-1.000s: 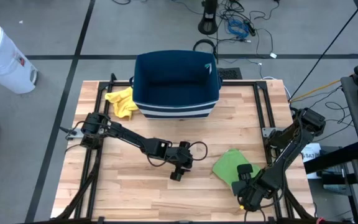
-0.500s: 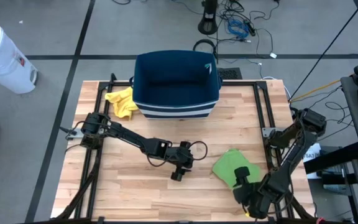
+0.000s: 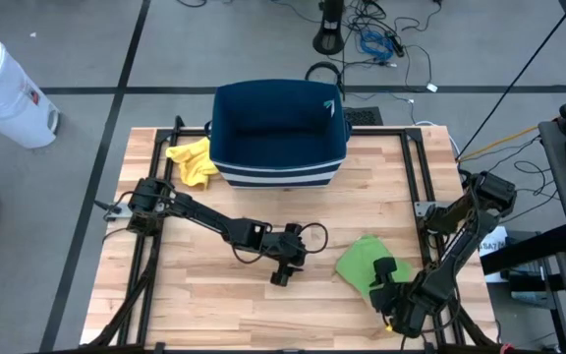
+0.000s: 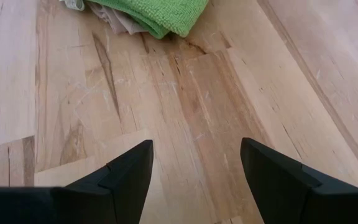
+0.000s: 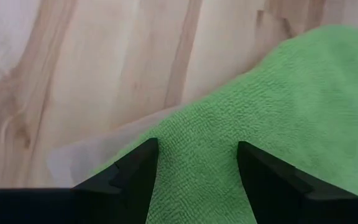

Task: Fold towel
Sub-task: Stack the green towel on the brown towel, then fold the yellow towel

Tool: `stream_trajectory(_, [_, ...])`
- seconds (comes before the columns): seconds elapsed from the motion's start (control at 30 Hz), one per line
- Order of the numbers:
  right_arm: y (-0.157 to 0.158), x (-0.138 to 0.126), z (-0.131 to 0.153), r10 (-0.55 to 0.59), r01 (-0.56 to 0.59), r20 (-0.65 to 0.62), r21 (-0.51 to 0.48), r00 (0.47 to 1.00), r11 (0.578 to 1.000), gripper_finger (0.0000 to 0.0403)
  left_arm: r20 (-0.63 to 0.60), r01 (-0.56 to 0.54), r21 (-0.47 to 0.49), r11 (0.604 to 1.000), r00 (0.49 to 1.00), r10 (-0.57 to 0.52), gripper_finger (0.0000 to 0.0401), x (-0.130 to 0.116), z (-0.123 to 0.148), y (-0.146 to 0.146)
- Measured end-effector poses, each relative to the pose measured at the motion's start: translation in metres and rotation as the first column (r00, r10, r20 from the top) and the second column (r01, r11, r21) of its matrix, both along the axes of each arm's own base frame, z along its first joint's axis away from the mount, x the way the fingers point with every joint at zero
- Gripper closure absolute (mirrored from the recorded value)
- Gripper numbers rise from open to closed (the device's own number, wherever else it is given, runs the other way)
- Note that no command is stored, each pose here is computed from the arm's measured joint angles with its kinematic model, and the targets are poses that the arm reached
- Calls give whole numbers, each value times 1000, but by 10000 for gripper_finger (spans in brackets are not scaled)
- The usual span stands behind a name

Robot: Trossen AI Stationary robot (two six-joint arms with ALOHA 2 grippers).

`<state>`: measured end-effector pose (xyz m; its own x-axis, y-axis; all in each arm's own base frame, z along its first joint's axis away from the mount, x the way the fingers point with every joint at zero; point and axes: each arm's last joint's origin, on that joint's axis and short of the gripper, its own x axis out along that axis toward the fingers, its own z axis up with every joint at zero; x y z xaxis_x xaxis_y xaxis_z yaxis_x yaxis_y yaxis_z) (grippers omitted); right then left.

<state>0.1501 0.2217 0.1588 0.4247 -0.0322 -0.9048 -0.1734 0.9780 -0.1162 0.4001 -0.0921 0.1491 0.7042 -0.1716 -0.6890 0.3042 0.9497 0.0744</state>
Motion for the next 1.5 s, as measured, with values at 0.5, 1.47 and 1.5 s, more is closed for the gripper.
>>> stream_trajectory(0.5, [-39,0,-30,-80,86,38,-174,996,981,196,1,2,1,1000,1000,-2,151,0,0,0])
stream_trajectory(1.47, [-59,52,22,-59,163,220,-493,974,855,196,0,3,28,1000,1000,-3,151,0,0,2])
stream_trajectory(1.5, [-56,56,23,-45,161,247,-473,968,866,196,-5,-1,32,999,1000,1,151,0,-1,2])
